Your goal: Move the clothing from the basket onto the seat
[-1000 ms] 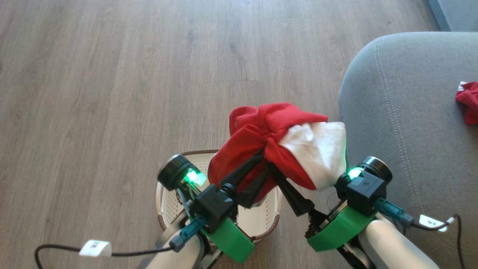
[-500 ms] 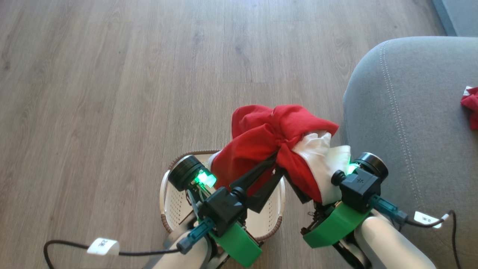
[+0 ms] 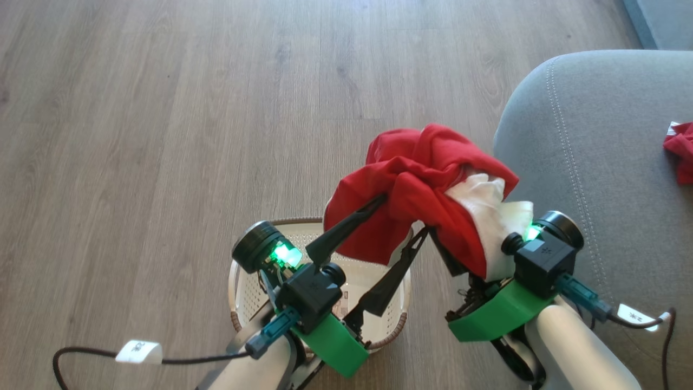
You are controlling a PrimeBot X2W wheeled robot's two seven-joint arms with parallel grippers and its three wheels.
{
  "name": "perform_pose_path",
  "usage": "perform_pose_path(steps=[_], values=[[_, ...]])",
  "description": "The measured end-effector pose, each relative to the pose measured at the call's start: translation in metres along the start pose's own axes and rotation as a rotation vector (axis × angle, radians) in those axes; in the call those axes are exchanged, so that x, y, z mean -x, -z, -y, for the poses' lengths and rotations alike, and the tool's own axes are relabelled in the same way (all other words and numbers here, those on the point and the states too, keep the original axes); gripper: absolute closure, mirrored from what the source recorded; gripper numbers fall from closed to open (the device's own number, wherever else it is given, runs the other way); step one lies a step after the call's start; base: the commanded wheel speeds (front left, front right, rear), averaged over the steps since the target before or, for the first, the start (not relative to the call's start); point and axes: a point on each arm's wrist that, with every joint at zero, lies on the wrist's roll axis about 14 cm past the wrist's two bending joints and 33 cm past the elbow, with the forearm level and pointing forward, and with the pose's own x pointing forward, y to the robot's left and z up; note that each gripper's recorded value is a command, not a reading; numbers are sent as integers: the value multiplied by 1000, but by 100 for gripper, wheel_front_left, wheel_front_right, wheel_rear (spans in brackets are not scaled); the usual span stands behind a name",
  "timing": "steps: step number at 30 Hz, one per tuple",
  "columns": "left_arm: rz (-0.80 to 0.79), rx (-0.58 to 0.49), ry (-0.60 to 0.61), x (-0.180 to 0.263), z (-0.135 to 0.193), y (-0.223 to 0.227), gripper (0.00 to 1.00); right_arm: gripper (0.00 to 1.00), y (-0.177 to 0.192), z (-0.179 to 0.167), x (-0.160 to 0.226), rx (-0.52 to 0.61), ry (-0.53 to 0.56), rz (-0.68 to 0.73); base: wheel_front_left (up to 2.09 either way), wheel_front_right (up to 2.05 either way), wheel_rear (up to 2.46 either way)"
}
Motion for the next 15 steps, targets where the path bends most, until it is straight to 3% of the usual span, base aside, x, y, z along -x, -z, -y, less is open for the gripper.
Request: perform_pose_path(steps=[15], values=[[-21, -1, 6, 2, 3, 6, 0, 100, -23, 30, 6, 67, 95, 58, 0, 0, 0]])
